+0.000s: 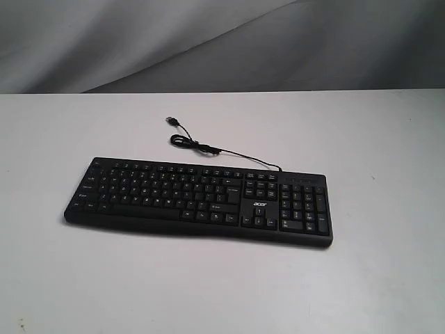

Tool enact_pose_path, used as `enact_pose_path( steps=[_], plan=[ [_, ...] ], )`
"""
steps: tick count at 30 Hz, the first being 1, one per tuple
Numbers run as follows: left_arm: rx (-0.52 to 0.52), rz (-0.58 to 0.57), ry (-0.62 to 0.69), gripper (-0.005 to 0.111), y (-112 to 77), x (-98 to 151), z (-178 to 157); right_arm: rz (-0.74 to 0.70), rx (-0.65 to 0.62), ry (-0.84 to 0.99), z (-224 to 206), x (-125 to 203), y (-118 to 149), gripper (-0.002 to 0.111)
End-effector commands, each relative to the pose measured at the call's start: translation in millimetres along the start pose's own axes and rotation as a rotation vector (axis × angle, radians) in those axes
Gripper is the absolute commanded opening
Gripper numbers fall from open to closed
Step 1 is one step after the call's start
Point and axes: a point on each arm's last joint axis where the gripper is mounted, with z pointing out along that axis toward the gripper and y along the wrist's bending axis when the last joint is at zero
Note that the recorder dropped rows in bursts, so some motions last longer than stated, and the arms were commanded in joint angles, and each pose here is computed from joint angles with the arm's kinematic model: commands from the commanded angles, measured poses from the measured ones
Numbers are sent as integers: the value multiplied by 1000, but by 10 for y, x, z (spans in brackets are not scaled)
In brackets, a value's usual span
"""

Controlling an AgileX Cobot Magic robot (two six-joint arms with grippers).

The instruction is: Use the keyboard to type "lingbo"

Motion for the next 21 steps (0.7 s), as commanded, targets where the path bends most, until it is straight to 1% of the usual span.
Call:
enact_pose_path(
  steps=[1, 4, 6, 13, 16, 19, 21],
  plan=[
    [7, -1, 3, 1, -5, 14, 4, 2, 7, -4, 0, 4, -3, 0],
    [7, -1, 3, 1, -5, 14, 4, 2, 7, -4, 0, 4, -3, 0],
    [7, -1, 3, 1, -5, 14, 4, -25, 11, -25, 0, -15, -7, 0],
    [7, -1, 3, 1, -5, 14, 4, 1, 3, -428, -82, -370, 0, 0],
    [7, -1, 3, 1, -5, 14, 4, 1, 3, -506, -113, -433, 0, 0],
    [7, -1, 3, 1, -5, 14, 4, 16, -1, -539, -129, -459, 0, 0],
    [7, -1, 3, 1, -5, 14, 4, 94, -26, -612, -165, -515, -1, 0]
  ],
)
